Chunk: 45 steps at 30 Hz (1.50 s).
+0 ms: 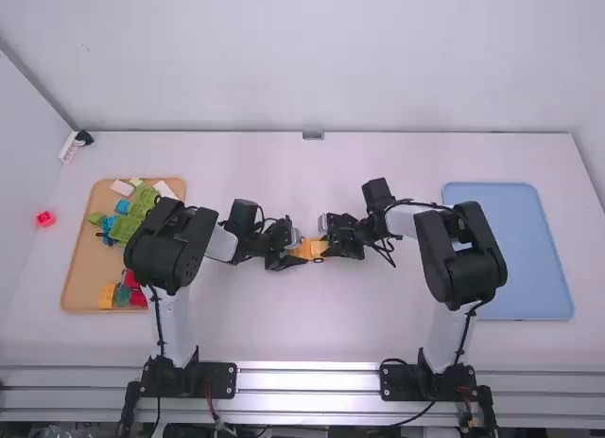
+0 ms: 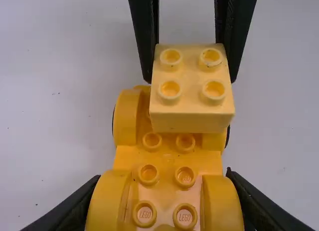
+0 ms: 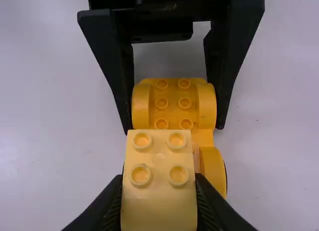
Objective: Assemble lego blocks to make yellow taxi
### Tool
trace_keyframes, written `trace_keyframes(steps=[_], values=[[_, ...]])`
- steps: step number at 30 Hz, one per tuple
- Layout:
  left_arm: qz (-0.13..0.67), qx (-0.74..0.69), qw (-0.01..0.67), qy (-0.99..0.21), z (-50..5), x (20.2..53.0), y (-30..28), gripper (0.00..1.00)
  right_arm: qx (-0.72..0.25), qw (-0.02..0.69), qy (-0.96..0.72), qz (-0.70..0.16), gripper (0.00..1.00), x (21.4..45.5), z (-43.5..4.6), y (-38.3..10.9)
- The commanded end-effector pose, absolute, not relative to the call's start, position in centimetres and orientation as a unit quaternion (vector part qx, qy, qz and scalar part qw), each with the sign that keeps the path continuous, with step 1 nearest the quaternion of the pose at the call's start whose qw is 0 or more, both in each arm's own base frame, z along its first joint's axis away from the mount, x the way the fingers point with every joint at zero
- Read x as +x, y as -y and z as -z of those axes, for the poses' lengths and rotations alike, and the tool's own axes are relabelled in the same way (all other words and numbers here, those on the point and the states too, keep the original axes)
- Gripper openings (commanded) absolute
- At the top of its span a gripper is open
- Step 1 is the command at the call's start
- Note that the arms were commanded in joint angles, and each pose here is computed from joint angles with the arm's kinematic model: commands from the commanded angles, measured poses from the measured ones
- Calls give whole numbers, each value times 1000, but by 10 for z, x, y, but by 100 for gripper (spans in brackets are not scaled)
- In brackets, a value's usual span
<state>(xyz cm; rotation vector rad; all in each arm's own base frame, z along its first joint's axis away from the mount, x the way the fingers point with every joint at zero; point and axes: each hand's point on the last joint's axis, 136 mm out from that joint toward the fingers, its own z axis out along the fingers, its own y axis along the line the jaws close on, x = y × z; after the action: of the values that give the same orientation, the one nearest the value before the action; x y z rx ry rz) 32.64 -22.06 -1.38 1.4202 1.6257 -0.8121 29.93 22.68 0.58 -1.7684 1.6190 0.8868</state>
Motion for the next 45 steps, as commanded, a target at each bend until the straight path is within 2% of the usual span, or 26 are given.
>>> trace_keyframes(steps=[1, 6, 17, 19, 24, 26, 33, 35, 41, 45], values=[[328, 561, 403, -644, 14, 327, 223, 57, -672, 303, -593, -324, 28, 305, -17, -232], [331, 556, 400, -649, 14, 327, 223, 57, -655, 302, -621, -306, 27, 317, -14, -232], [331, 556, 401, -649, 14, 327, 223, 56, -658, 298, -618, -311, 26, 313, -14, -235], [331, 556, 400, -649, 14, 327, 223, 56, -657, 298, -619, -311, 30, 313, -14, -235], [331, 556, 400, -649, 14, 327, 223, 57, -657, 299, -618, -312, 55, 313, -14, -235], [331, 555, 400, -649, 14, 327, 222, 57, -655, 302, -615, -318, 58, 313, -16, -236], [331, 556, 400, -649, 14, 327, 223, 57, -636, 331, -605, -347, 58, 316, -40, -228], [331, 556, 401, -649, 14, 327, 223, 57, -644, 336, -593, -346, 51, 313, -41, -219], [331, 556, 401, -649, 14, 327, 222, 57, -645, 315, -611, -335, 14, 313, -25, -213], [331, 556, 400, -649, 14, 327, 223, 57, -648, 293, -625, -322, 8, 312, -12, -223]])
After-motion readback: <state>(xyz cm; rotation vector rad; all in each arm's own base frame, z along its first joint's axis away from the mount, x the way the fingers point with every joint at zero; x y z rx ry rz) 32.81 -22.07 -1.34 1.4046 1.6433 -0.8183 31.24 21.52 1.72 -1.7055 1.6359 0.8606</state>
